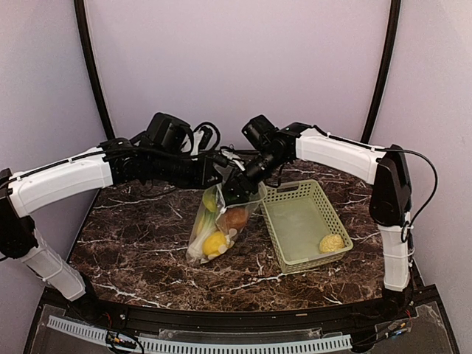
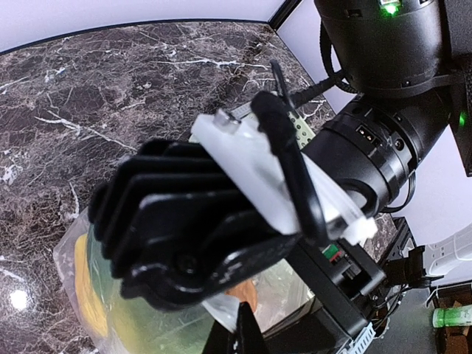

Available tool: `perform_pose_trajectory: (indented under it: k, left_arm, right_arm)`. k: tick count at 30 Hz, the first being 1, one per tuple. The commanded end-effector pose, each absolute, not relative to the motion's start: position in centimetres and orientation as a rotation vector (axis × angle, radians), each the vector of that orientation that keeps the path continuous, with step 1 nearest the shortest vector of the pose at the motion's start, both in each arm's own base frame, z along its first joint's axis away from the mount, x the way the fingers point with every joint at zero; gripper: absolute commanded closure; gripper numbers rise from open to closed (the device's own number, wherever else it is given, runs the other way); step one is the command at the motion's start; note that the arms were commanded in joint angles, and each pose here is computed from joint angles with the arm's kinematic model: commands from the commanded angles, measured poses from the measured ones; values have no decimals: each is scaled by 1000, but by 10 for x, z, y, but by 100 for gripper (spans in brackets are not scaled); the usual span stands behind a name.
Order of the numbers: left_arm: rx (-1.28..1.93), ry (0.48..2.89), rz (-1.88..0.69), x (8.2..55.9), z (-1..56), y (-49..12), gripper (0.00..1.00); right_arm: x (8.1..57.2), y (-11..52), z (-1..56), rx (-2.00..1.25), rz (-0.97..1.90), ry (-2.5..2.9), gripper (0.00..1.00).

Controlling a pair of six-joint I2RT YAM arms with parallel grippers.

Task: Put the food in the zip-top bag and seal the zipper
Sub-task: Place the fake fruit in the zipper food storage bag, then pick up the fake fruit from the bin.

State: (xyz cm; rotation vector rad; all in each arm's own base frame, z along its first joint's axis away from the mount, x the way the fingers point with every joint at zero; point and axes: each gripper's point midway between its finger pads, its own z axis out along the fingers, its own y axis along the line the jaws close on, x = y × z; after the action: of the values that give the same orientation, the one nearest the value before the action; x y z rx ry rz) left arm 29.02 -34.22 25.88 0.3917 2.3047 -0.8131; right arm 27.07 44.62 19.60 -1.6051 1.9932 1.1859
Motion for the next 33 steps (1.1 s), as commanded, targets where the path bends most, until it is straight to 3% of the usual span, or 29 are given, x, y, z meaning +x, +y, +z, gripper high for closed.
perform_pose_trajectory:
  k: [1,6,19,25,33]
  left_arm:
    - [343,2192,-841,296,289,-337,99]
    - [339,2188,-830,295,289,-332,99]
    - [370,2202,-812,289,275,-327,99]
    - [382,2202,-807,290,274,-329,99]
    - [399,2207,-834,292,271,-339,99]
  right_arm:
    - [258,452,211,-1613,1266,1965,19]
    - [264,443,227,-1589,1229,1947,12]
    - [284,385,293,-1476,1097,1887,12]
    - [304,322,281,-1409,920,1994,14]
    - [287,234,230,-1483,590,2147,18]
